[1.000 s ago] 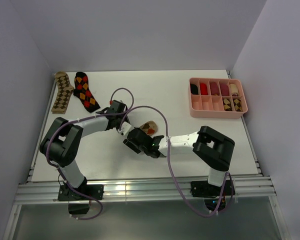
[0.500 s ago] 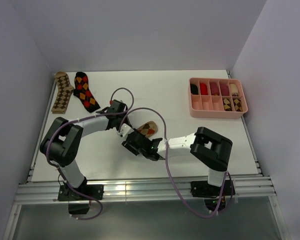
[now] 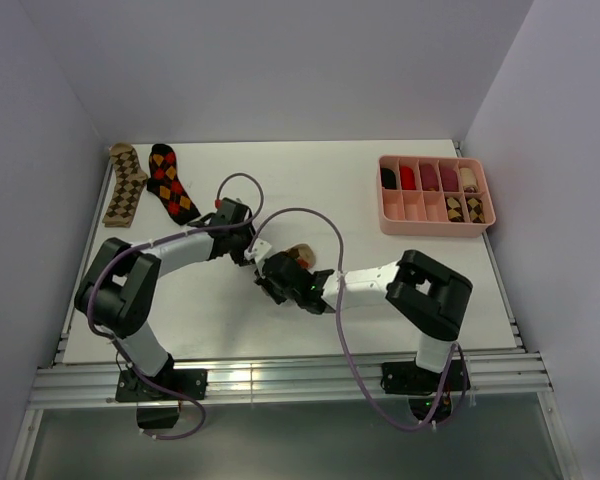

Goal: Roll the socks
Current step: Roll the sock at the center of the board.

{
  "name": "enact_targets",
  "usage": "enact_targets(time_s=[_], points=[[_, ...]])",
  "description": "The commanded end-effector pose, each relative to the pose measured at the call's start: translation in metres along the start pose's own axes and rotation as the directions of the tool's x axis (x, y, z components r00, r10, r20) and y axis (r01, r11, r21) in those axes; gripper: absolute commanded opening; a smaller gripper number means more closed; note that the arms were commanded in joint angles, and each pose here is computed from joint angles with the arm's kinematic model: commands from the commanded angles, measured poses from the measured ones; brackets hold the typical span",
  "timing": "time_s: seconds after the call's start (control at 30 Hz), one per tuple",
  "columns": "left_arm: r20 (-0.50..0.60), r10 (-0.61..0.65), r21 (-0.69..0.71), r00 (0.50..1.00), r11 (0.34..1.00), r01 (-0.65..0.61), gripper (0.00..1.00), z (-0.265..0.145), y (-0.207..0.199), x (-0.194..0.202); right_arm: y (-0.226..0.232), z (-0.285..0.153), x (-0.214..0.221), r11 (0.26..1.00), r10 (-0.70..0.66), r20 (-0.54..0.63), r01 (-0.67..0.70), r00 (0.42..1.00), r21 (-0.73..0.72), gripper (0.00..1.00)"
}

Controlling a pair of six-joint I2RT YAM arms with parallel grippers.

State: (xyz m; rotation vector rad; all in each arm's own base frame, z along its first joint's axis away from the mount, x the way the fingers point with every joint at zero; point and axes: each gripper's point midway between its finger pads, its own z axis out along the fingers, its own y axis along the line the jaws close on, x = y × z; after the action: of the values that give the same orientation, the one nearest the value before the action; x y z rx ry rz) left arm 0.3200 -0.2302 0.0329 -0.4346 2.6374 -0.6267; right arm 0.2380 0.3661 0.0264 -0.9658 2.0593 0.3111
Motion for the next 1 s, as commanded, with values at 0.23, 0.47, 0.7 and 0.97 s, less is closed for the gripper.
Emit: enact_targets(time_s=[0.23,0.47,0.7,0.97], points=[[0.143,-0.130,0.098,0.981,0.988,0.117,0.55,-0.044,-0.015,-0.034,0.014,-0.028,0.022,0.801,0.331,-0.195,-0.385,0.923,-0.459,0.00],[0.092,-0.188,0.144,0.978,0.974,0.173,0.57,-0.045,-0.014,-0.017,0.003,-0.036,0.016,0.520,0.503,-0.320,-0.577,0.803,-0.630,0.00],[0.008,-0.198,0.140,0.980,0.971,0.195,0.55,-0.028,-0.012,0.008,-0.014,-0.031,0.010,0.386,0.564,-0.384,-0.645,0.731,-0.660,0.00],[-0.001,-0.186,0.130,0.983,0.974,0.185,0.56,-0.018,-0.017,0.008,-0.020,-0.020,0.013,0.407,0.551,-0.413,-0.665,0.726,-0.626,0.00]])
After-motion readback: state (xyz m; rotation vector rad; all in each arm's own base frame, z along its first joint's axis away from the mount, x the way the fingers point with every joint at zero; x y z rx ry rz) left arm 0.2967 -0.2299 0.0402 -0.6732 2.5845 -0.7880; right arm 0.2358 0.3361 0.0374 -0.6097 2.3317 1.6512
